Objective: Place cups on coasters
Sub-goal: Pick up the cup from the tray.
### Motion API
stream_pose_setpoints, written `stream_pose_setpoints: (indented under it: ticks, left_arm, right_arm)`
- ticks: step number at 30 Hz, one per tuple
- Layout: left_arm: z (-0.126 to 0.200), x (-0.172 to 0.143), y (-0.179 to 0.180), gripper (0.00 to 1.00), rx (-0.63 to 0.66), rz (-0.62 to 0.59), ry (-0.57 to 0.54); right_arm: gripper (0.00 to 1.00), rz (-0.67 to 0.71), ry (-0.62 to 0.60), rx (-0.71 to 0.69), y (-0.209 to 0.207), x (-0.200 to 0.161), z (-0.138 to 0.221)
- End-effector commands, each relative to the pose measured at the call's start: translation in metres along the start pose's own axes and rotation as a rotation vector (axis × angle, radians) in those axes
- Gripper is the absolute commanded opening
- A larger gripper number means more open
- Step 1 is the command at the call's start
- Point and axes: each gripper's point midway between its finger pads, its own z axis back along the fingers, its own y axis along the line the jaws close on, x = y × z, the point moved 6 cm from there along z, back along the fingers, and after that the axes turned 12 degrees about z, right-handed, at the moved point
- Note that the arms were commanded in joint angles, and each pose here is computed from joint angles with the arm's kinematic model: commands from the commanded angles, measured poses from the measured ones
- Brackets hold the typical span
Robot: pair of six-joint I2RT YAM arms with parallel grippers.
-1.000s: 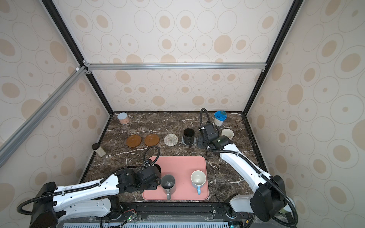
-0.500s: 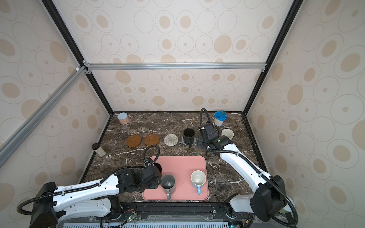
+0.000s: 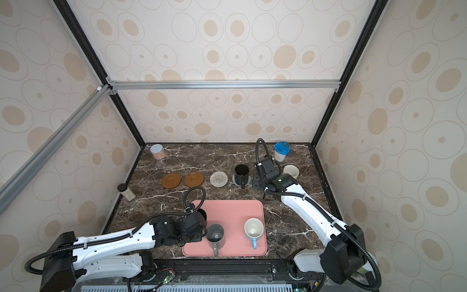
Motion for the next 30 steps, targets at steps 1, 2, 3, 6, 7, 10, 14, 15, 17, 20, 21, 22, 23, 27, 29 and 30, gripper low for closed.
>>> stream_pose_setpoints:
  ticks: [1, 2, 3, 6, 7, 10, 14, 15, 17, 20, 21, 22, 23, 27, 29, 30]
  left_arm:
    - [-0.003, 0.005, 0.003, 0.24, 0.021, 0.004, -0.027]
    - [-0.003, 0.006, 0.002, 0.22, 0.021, 0.004, -0.029]
    - [-0.003, 0.006, 0.001, 0.2, 0.019, 0.002, -0.033]
    - [-0.002, 0.009, 0.0, 0.16, 0.015, 0.001, -0.045]
    - [-0.002, 0.009, -0.001, 0.15, 0.012, 0.001, -0.048]
    - [-0.001, 0.011, -0.002, 0.12, 0.009, 0.002, -0.053]
    - [0.002, 0.013, -0.004, 0.1, 0.001, 0.005, -0.064]
    - [0.003, 0.014, -0.004, 0.1, -0.002, 0.006, -0.071]
    - [0.006, 0.016, -0.006, 0.1, -0.01, 0.009, -0.083]
    - [0.01, 0.019, -0.009, 0.1, -0.027, 0.01, -0.099]
    - [0.011, 0.02, -0.011, 0.1, -0.031, 0.009, -0.102]
    - [0.012, 0.021, -0.012, 0.09, -0.033, 0.008, -0.106]
    - [0.013, 0.022, -0.013, 0.09, -0.036, 0.005, -0.108]
    - [0.017, 0.025, -0.02, 0.09, -0.049, -0.003, -0.116]
    - [0.019, 0.027, -0.023, 0.09, -0.057, -0.005, -0.121]
    - [0.02, 0.028, -0.025, 0.09, -0.059, -0.006, -0.124]
  right_arm:
    - [0.42, -0.017, 0.002, -0.019, -0.006, -0.004, 0.005]
    - [0.42, -0.016, 0.001, -0.02, -0.006, -0.004, 0.005]
    - [0.42, -0.017, -0.001, -0.02, -0.006, -0.004, 0.006]
    - [0.42, -0.016, -0.001, -0.026, -0.008, -0.005, 0.006]
    - [0.42, -0.016, -0.002, -0.026, -0.008, -0.005, 0.006]
    - [0.42, -0.017, -0.003, -0.027, -0.008, -0.005, 0.007]
    - [0.42, -0.019, -0.004, -0.029, -0.009, -0.005, 0.008]
    - [0.42, -0.019, -0.004, -0.028, -0.009, -0.005, 0.008]
    - [0.42, -0.018, -0.004, -0.03, -0.009, -0.006, 0.008]
    - [0.42, -0.018, -0.006, -0.03, -0.009, -0.005, 0.008]
    - [0.42, -0.018, -0.007, -0.031, -0.009, -0.005, 0.009]
    - [0.42, -0.018, -0.007, -0.03, -0.009, -0.005, 0.009]
    - [0.42, -0.017, -0.006, -0.03, -0.009, -0.005, 0.009]
    - [0.42, -0.017, -0.004, -0.032, -0.009, -0.006, 0.008]
    - [0.42, -0.018, -0.005, -0.032, -0.01, -0.006, 0.009]
    - [0.42, -0.018, -0.007, -0.031, -0.009, -0.006, 0.009]
